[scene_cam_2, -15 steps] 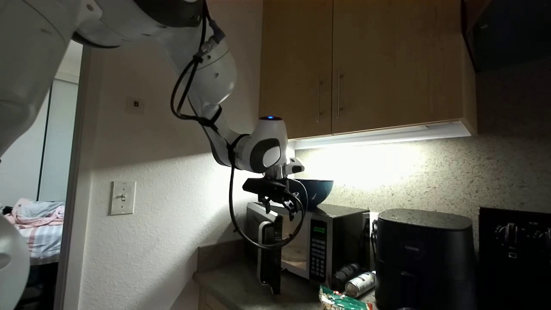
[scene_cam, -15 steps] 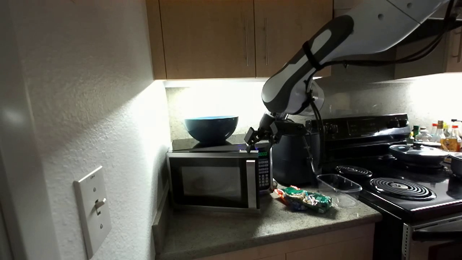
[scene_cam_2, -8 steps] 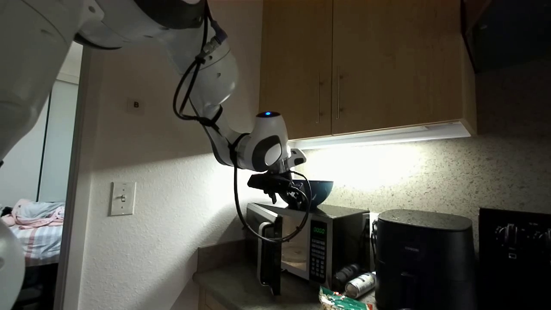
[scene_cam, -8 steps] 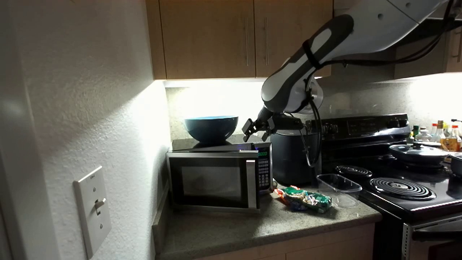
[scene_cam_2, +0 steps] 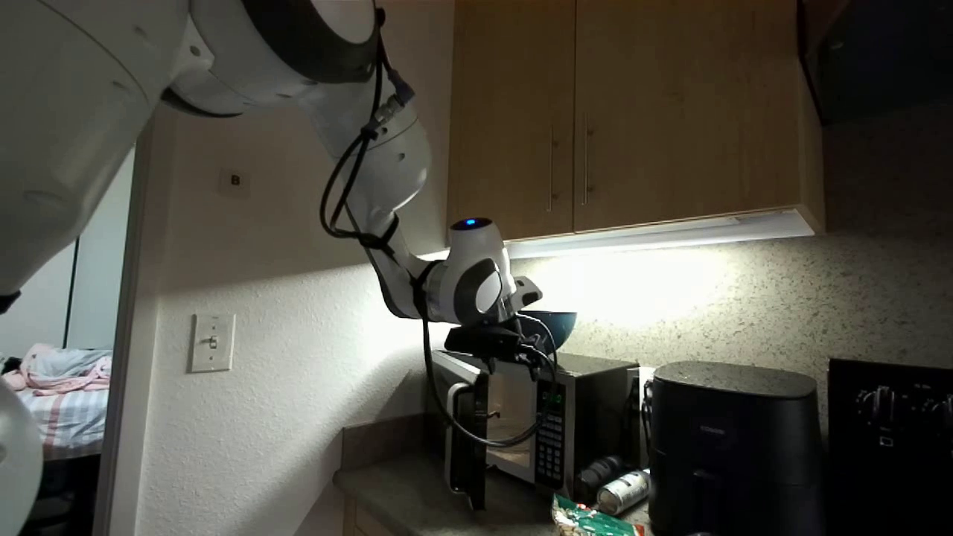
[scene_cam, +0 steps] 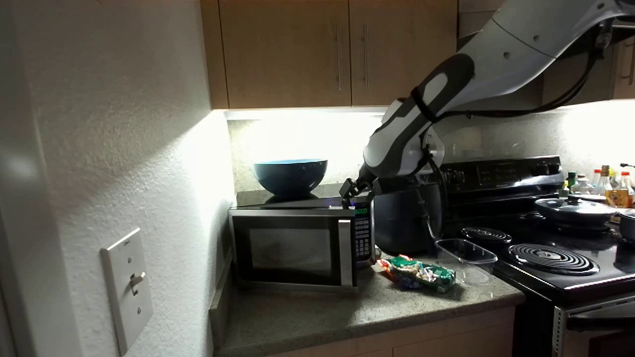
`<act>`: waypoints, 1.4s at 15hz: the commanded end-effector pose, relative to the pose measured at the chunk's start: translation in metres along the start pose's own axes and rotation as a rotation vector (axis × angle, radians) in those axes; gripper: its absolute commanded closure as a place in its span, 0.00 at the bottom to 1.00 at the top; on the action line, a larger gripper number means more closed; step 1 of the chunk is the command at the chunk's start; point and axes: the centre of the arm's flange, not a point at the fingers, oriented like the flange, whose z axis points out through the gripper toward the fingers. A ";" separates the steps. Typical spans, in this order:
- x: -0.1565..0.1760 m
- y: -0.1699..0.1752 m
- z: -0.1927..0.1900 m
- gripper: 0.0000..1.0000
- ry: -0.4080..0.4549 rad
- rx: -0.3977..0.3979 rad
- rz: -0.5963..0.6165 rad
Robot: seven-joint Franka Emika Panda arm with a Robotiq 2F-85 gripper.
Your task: Open the microwave door
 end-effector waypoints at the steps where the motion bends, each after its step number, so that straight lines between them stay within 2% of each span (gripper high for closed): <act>1: 0.000 -0.002 0.012 0.00 -0.017 -0.013 0.004; 8: -0.012 -0.048 -0.008 0.00 -0.029 0.084 -0.071; 16: -0.038 -0.113 -0.030 0.00 -0.145 0.180 -0.174; 21: -0.049 -0.131 -0.035 0.00 -0.162 0.218 -0.235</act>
